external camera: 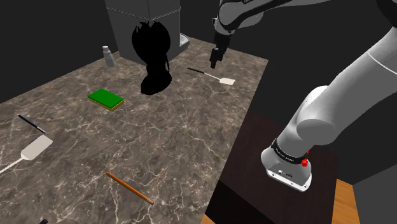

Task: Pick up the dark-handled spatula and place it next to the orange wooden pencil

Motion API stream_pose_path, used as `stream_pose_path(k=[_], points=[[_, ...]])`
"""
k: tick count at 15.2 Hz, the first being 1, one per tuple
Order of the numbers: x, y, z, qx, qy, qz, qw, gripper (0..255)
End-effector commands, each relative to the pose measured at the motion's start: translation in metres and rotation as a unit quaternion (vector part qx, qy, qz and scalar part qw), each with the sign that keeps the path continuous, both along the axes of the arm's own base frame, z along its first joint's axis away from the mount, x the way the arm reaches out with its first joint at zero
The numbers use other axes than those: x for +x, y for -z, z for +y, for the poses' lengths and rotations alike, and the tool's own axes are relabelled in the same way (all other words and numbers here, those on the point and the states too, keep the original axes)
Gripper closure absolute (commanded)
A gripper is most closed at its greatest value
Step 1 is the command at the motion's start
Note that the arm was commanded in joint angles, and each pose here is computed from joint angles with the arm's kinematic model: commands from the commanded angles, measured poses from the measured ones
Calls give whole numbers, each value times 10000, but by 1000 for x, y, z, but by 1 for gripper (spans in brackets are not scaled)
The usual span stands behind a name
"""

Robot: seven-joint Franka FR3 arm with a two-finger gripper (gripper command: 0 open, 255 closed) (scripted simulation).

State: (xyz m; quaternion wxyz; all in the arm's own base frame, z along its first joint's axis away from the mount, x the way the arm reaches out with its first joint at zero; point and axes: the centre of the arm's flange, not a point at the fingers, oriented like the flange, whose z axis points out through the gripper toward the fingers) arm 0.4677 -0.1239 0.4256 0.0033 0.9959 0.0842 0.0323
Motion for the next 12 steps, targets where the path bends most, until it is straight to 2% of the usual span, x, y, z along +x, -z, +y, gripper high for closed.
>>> stream_pose_path(k=[1,4,12], points=[[15,17,-11,22,-14,-4,10000,0],[40,45,-27,60,-30,-2,10000,0],[45,87,-28,64,-31,-2,10000,0]])
